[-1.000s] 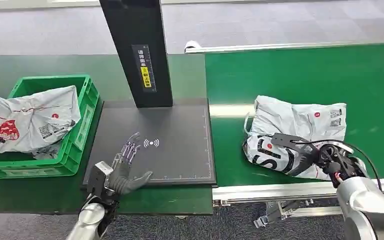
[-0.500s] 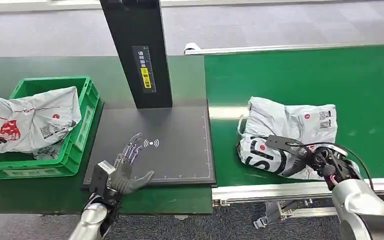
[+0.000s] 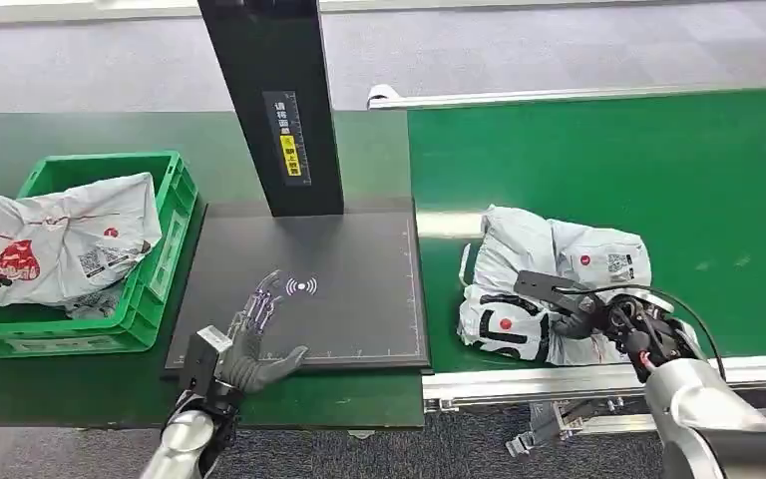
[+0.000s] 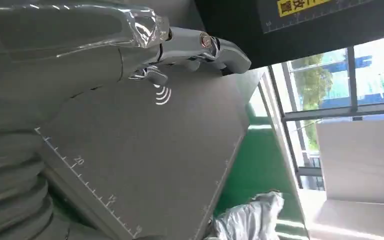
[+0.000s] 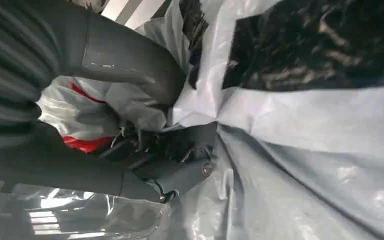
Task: Moved the parcel from conveyor to table for the left to box.
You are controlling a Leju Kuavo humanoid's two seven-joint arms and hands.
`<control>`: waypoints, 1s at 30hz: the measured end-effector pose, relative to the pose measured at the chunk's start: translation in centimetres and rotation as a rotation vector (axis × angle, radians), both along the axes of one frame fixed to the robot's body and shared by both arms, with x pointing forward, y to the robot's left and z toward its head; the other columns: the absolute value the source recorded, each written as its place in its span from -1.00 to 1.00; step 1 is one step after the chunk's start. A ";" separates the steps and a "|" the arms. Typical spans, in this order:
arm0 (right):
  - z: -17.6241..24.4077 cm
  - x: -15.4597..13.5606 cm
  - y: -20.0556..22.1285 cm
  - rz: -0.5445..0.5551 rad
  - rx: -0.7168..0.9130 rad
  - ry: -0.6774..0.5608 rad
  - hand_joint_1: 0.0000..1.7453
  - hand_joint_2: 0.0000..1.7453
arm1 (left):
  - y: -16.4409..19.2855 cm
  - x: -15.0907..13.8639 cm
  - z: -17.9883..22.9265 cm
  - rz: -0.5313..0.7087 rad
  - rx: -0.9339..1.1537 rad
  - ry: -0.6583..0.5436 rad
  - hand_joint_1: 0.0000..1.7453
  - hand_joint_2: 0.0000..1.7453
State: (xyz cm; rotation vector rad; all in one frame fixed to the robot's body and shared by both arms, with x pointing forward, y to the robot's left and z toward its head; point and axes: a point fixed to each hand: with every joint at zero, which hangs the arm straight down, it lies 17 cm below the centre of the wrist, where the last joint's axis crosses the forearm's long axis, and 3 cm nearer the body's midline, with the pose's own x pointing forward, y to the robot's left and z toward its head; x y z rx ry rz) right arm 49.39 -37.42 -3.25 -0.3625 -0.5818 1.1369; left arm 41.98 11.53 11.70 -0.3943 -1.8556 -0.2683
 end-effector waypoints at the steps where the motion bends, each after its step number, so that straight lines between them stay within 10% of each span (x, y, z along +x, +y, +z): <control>1: 0.0 0.0 0.2 0.008 -0.004 0.001 1.00 1.00 | 0.0 -0.1 -0.1 0.001 0.000 0.002 -1.00 1.00; 12: 0.6 1.3 2.8 0.085 0.012 -0.069 1.00 1.00 | 0.9 -1.4 -1.1 0.031 -0.005 0.018 -1.00 1.00; 19: 7.2 7.8 6.9 0.073 0.111 -0.506 1.00 1.00 | 2.6 -2.5 -0.9 0.071 -0.015 0.003 -1.00 1.00; 30: 8.3 8.4 8.8 0.085 0.139 -0.541 1.00 1.00 | 3.5 -2.8 -0.5 0.095 -0.016 -0.009 -1.00 1.00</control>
